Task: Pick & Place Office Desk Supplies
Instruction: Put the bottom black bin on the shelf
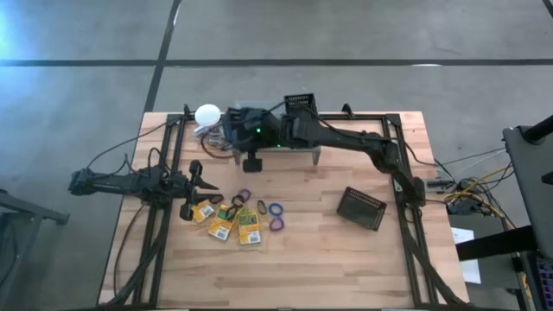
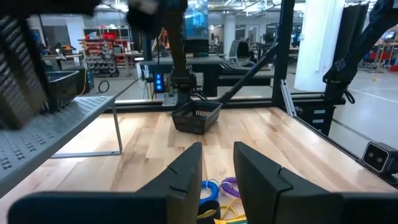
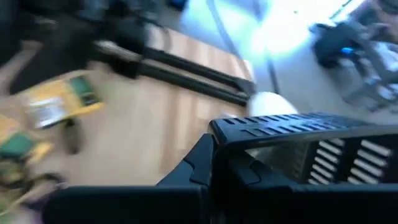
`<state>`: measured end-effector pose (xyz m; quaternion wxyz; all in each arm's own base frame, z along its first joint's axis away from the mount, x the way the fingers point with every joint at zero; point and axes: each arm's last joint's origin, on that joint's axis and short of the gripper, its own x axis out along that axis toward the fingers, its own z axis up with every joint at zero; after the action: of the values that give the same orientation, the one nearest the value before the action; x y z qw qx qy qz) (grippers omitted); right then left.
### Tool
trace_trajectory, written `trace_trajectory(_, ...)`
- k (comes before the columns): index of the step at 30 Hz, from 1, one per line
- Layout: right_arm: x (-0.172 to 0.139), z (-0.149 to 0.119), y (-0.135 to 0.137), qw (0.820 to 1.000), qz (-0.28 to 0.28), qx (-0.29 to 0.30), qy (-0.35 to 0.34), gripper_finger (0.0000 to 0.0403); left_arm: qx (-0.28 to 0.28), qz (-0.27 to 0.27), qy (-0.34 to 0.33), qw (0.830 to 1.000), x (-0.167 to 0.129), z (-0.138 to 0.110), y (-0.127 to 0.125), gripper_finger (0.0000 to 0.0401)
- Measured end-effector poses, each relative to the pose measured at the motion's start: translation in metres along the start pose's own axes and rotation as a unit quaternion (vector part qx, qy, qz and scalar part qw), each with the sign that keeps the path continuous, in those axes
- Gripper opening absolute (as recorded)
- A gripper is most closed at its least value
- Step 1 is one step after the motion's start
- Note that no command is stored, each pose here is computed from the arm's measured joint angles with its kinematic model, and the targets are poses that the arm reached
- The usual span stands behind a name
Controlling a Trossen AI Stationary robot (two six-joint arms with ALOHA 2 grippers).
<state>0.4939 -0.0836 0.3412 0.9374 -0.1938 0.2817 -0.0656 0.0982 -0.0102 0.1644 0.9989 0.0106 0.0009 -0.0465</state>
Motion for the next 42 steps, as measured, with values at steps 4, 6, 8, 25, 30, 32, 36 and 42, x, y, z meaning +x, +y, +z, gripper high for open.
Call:
trace_trajectory(4,0.002,-0.012,-0.022,0.999,-0.049,0.015,0.018,0.0008,0.0,0.001,0.008,1.0,0.001,-0.001,0.0,0.0095)
trace_trajectory(6,0.004,-0.017,-0.029,0.998,-0.056,0.018,0.026,0.0008,0.0,0.001,0.01,1.0,0.001,-0.002,0.0,0.0095)
trace_trajectory(8,0.004,-0.021,-0.031,0.998,-0.054,0.016,0.034,0.0008,0.0,0.0,0.013,1.0,0.002,-0.002,0.0,0.0095)
trace_trajectory(25,0.016,-0.054,-0.046,0.994,-0.052,0.017,0.092,0.0008,0.0,-0.001,0.018,1.0,0.002,-0.003,0.0,0.0095)
trace_trajectory(30,0.02,-0.062,-0.046,0.993,-0.049,0.018,0.103,0.0009,0.0,-0.001,0.018,1.0,0.002,-0.003,0.0,0.0095)
trace_trajectory(32,0.021,-0.065,-0.047,0.993,-0.05,0.018,0.106,0.0009,0.0,-0.001,0.018,1.0,0.002,-0.003,0.0,0.0095)
trace_trajectory(36,0.021,-0.067,-0.05,0.992,-0.052,0.021,0.109,0.0009,0.0,-0.001,0.018,1.0,0.002,-0.003,0.0,0.0095)
trace_trajectory(42,0.021,-0.069,-0.053,0.993,-0.048,0.025,0.109,0.0039,0.0,-0.001,0.018,1.0,0.002,-0.003,0.0,0.0095)
